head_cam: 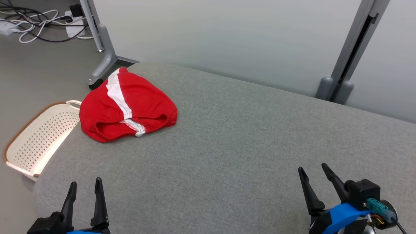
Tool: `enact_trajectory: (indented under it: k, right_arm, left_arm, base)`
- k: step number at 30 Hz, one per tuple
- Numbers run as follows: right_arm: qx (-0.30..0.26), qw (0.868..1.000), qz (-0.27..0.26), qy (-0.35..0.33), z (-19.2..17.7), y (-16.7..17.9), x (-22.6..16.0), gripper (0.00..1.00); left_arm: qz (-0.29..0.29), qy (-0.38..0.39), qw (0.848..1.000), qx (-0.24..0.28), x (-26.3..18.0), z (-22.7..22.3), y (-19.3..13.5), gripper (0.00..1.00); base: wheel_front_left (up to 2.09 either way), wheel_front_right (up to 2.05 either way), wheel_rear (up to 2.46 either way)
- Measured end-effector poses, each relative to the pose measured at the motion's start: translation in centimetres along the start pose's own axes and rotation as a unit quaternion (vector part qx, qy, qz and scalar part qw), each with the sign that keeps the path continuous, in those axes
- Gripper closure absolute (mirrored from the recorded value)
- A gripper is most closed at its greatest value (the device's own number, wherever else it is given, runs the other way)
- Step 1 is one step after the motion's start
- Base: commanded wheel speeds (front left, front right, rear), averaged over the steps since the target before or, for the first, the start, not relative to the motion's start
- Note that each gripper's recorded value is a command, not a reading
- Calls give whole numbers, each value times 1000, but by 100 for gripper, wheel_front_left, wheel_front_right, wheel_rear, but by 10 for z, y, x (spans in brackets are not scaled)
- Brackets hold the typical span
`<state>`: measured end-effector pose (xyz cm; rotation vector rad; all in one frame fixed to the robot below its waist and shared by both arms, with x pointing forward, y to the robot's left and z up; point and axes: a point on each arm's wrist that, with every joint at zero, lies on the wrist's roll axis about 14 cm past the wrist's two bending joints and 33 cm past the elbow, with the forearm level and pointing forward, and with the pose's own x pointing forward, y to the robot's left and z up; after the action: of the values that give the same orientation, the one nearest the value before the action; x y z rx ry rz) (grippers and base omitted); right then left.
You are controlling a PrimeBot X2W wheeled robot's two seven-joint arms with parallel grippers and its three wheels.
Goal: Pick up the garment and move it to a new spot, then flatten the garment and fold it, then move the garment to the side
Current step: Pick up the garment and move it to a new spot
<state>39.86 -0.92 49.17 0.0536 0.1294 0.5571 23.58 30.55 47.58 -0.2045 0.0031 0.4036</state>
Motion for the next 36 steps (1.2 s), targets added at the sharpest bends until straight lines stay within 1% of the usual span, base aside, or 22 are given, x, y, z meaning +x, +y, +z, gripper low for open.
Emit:
enact_trajectory:
  k: [10, 15, 20, 24, 28, 30, 31, 33, 36]
  right_arm:
    - [3, 1000, 5, 5, -4, 2, 4, 0]
    - [8, 1000, 1, 11, -8, -2, 7, 0]
    - [8, 1000, -6, 17, -11, -14, 14, 0]
    - [9, 999, -20, 31, -20, -34, 19, 0]
    - [12, 998, -41, 51, -36, -58, 20, 0]
    - [14, 997, -56, 60, -44, -73, 19, 0]
    - [16, 996, -63, 66, -49, -79, 18, 0]
    - [20, 994, -76, 76, -59, -91, 17, 0]
    - [24, 991, -98, 88, -73, -111, 15, 0]
  left_arm:
    - [7, 7, 1000, -3, 0, -3, 1, 0]
    - [-6, 18, 1000, -1, 20, -1, -5, 0]
    - [-13, 33, 999, 6, 71, 12, -5, 0]
    - [-36, 46, 998, 13, 125, 18, -23, 0]
    - [-44, 65, 996, 30, 181, 24, -32, 0]
    - [-45, 88, 995, 33, 205, 18, -36, 0]
    - [-34, 99, 994, 29, 217, 14, -35, 0]
    - [-20, 149, 987, 48, 235, -2, -30, 0]
    - [-13, 193, 980, 55, 263, -18, -33, 0]
  base:
    - [0, 0, 0]
    - [0, 0, 0]
    - [0, 0, 0]
    - [0, 0, 0]
    - [0, 0, 0]
    - [0, 0, 0]
    - [0, 0, 0]
    - [0, 0, 0]
    - [0, 0, 0]
